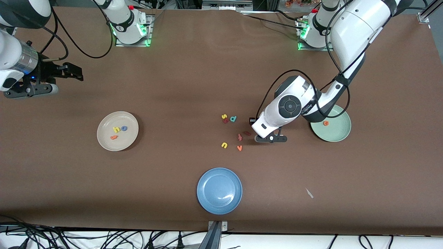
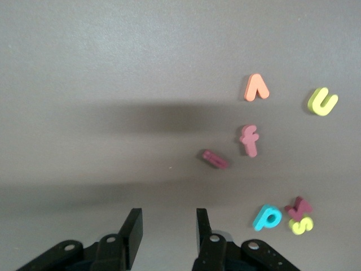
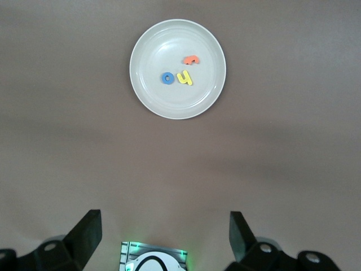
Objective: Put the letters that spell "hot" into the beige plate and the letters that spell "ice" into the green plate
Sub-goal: 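Lower the left gripper and grasp the pink i letter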
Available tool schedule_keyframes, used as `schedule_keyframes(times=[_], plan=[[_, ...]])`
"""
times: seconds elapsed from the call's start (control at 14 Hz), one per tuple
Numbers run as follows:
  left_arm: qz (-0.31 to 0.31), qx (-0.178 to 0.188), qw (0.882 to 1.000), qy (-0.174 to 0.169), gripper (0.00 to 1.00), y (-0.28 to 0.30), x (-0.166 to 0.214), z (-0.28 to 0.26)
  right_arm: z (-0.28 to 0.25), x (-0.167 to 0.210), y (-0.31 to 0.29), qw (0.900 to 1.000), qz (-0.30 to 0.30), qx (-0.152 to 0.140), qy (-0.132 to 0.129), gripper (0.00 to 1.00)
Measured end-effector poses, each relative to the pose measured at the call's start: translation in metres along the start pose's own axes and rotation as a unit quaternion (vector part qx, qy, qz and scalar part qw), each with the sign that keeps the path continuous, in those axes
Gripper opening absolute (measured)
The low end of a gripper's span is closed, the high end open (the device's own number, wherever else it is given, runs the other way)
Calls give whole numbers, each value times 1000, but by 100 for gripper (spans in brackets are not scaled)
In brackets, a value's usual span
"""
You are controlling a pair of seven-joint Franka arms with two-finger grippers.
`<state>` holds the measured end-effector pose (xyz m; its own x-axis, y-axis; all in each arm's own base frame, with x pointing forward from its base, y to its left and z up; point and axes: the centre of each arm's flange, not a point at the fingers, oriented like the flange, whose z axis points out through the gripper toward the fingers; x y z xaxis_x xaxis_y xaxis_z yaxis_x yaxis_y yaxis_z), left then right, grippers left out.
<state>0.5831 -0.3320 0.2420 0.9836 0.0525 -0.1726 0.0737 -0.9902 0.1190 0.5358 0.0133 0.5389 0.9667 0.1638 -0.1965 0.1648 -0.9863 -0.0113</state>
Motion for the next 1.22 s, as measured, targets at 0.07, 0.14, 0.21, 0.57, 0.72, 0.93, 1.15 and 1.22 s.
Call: schedule_keyframes(times=[0.07, 0.14, 0.21, 0.57, 0.72, 0.93, 1.15, 1.22], plan=[[-16, -10, 1000, 7, 44, 6, 2, 3, -3, -1, 1, 1000, 1, 0, 6, 100], [-37, -19, 999, 12, 46, 9, 3, 5, -6, -2, 3, 1000, 2, 0, 12, 100], [-62, -23, 998, 14, 46, 9, 5, 5, -8, -2, 4, 1000, 3, -1, 16, 100], [-191, -28, 981, -12, 42, 16, 0, 9, -5, 1, 1, 1000, 13, -1, 15, 100], [-240, -26, 970, -17, 41, 16, 0, 13, -6, 1, -4, 1000, 10, -2, 16, 100], [-287, -25, 958, -18, 37, 16, 0, 14, -6, 2, -4, 1000, 10, -2, 16, 100], [-313, -24, 949, -15, 37, 16, 1, 14, -2, 3, -2, 1000, 14, -2, 9, 100], [-308, -22, 951, -9, 39, 17, 1, 14, -1, 3, -1, 1000, 16, -1, 7, 100]])
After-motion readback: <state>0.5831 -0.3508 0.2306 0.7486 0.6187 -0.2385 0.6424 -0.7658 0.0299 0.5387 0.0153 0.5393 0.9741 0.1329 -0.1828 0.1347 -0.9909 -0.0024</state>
